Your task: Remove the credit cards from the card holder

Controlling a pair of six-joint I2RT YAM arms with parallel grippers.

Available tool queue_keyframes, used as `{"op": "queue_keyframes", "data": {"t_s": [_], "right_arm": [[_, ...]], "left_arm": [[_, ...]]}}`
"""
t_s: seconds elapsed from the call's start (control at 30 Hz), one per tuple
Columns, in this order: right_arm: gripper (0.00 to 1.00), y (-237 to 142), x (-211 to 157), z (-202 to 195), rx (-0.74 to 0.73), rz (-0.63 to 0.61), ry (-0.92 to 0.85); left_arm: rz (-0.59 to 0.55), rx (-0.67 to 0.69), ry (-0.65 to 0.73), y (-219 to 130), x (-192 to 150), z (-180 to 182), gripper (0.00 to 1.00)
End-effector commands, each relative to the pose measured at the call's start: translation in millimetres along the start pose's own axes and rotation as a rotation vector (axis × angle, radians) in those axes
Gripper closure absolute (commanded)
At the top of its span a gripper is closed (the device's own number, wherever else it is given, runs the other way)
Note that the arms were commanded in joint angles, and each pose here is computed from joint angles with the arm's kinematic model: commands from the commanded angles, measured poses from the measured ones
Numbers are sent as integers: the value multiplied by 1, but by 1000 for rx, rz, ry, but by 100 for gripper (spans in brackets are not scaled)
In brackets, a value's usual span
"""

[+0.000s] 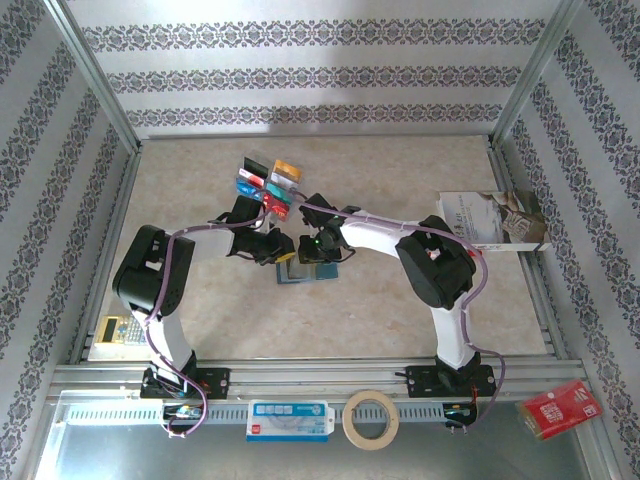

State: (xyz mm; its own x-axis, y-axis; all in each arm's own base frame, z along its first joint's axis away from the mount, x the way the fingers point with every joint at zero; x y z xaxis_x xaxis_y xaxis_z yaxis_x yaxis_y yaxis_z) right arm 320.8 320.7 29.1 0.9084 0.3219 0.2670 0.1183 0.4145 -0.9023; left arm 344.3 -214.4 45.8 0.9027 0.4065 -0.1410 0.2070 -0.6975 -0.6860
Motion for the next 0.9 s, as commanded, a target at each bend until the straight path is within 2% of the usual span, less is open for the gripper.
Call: {"op": "queue_keyframes", "data": {"t_s": [0.0,0.17,0.4,0.6,0.73,0.87], "right_arm": [[73,-1,7,-2,42,-59,42],[72,-22,26,6,126,-164,80],[71,-44,38,2,163,-295,105],[70,-69,43,-11,152,-401,131],[69,-85,43,-24,74,-471,119],[68,-98,41,-37,8,-512,124]], "left_arm": [[72,-17,40,4,-14,-9,81],[78,-46,49,0,-16,-17,85],[73,-70,64,-2,-19,-20,84],[95,-131,91,-2,-28,-40,78],[93,-158,112,2,-32,-51,74],[97,-197,121,10,-37,-65,65]]}}
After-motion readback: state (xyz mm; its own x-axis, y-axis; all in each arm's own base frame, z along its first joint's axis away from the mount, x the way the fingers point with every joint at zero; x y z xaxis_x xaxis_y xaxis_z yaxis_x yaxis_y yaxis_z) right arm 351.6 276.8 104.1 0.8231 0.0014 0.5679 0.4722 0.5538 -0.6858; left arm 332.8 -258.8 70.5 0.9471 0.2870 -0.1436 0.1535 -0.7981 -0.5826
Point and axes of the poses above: each hand's point on the last joint's axis, 136 mm out from that joint toward the fingers, its own y axis out along the fingers, its own z axis along the line the jaws close on, x = y × z, the point moved 1 cm from there along -y, back along the fingers, and after that the axes turned 14 degrees about -y, right-handed, at the moved point
